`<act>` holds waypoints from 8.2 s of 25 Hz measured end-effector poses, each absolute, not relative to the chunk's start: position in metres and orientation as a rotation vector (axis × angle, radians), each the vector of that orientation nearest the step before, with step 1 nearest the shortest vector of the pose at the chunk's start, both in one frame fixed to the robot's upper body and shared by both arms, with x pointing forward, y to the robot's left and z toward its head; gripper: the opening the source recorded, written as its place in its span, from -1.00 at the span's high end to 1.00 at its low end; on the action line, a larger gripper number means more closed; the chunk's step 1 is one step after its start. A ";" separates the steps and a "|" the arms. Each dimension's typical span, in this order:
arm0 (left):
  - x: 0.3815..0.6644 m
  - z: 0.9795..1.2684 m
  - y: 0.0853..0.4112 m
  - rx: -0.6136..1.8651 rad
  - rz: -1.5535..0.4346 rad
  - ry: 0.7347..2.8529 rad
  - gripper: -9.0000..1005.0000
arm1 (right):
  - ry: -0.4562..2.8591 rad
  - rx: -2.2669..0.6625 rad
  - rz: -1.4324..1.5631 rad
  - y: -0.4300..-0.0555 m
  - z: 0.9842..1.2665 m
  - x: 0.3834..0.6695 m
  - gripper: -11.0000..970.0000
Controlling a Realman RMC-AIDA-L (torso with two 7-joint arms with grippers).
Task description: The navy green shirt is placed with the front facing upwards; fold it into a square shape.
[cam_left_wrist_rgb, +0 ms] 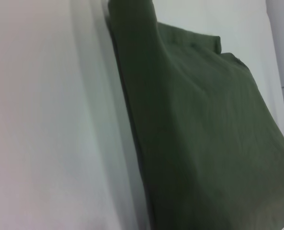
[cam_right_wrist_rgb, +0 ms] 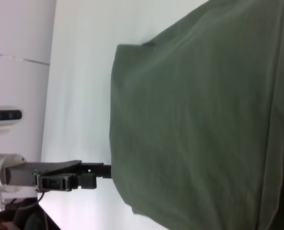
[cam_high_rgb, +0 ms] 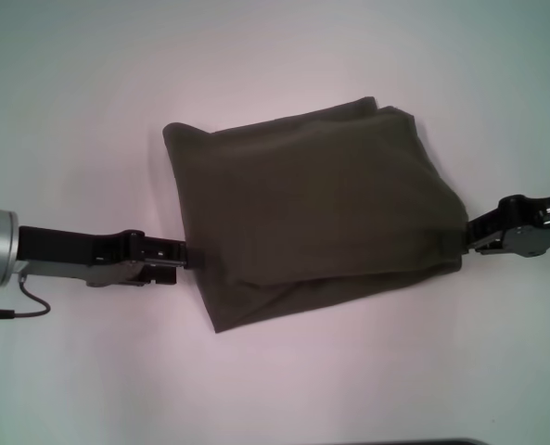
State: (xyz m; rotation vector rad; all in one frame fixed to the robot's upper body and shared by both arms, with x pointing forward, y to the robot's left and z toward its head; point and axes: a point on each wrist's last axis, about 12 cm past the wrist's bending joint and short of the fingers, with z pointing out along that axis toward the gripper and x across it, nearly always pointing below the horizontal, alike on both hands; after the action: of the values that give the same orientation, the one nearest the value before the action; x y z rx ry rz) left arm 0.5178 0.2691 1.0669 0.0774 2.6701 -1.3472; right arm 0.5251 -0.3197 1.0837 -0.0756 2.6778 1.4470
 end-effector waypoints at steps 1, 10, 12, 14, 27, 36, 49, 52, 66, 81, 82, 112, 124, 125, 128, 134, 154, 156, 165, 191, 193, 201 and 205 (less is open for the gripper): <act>0.518 1.067 0.269 0.078 -1.345 2.669 -0.28 | 2.677 -0.070 1.447 -0.320 1.084 0.525 0.95; 0.519 1.068 0.270 0.079 -1.342 2.667 -0.28 | 2.680 -0.058 1.443 -0.323 1.083 0.523 0.95; 0.518 1.068 0.270 0.081 -1.342 2.667 -0.28 | 2.675 -0.043 1.443 -0.326 1.083 0.522 0.91; 0.518 1.068 0.270 0.081 -1.341 2.667 -0.28 | 2.665 -0.022 1.442 -0.329 1.083 0.521 0.82; 0.519 1.105 0.282 0.138 -1.428 2.538 -0.28 | 2.472 -0.004 1.472 -0.346 1.110 0.534 0.14; 0.522 1.108 0.233 0.312 -1.666 2.485 -0.26 | 2.416 -0.044 1.535 -0.299 1.102 0.550 0.15; 0.530 1.099 0.205 0.416 -1.646 2.518 -0.06 | 2.540 -0.236 1.535 -0.251 1.082 0.543 0.35; 0.533 1.094 0.199 0.406 -1.593 2.563 0.35 | 2.537 -0.223 1.527 -0.249 1.081 0.545 0.55; 0.541 1.079 0.182 0.381 -1.440 2.655 0.99 | 2.668 -0.158 1.461 -0.245 1.065 0.539 0.98; 0.543 1.070 0.184 0.366 -1.340 2.720 0.98 | 2.775 -0.096 1.320 -0.260 1.055 0.538 0.97; 0.543 1.070 0.184 0.367 -1.338 2.722 0.98 | 2.779 -0.094 1.315 -0.261 1.055 0.538 0.97; 0.541 1.068 0.173 0.487 -1.201 2.820 0.98 | 2.686 -0.127 1.439 -0.270 1.071 0.537 0.97; 0.546 1.090 0.193 0.454 -1.338 2.696 0.98 | 2.681 -0.131 1.428 -0.273 1.074 0.539 0.97; 0.547 1.090 0.194 0.440 -1.328 2.697 0.98 | 2.680 -0.126 1.419 -0.274 1.074 0.540 0.97; 0.549 1.085 0.194 0.397 -1.293 2.703 0.98 | 2.676 -0.110 1.401 -0.274 1.073 0.541 0.97; 0.552 1.071 0.190 0.351 -1.204 2.769 0.98 | 2.691 -0.089 1.365 -0.276 1.068 0.541 0.97; 0.550 1.096 0.207 0.427 -1.309 2.694 0.98 | 2.662 -0.140 1.427 -0.290 1.084 0.535 0.97; 0.551 1.097 0.210 0.419 -1.307 2.689 0.98 | 2.694 -0.163 1.421 -0.290 1.083 0.533 0.97; 0.550 1.094 0.218 0.390 -1.290 2.695 0.98 | 2.847 -0.028 1.265 -0.315 1.072 0.525 0.97; 0.548 1.096 0.227 0.372 -1.301 2.679 0.98 | 2.832 -0.142 1.302 -0.291 1.066 0.530 0.97; 0.548 1.096 0.227 0.370 -1.299 2.679 0.98 | 2.852 -0.116 1.271 -0.292 1.065 0.530 0.97; 0.547 1.094 0.227 0.361 -1.298 2.686 0.98 | 2.855 -0.084 1.247 -0.298 1.066 0.532 0.97; 0.548 1.095 0.228 0.366 -1.294 2.684 0.98 | 2.775 -0.166 1.339 -0.301 1.086 0.534 0.97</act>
State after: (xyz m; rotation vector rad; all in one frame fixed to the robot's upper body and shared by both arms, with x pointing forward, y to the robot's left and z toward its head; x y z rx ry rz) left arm 0.5482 0.2279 1.0954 0.3655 2.6837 -1.2942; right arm 0.5342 -0.3005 1.0863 -0.1656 2.7753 1.3386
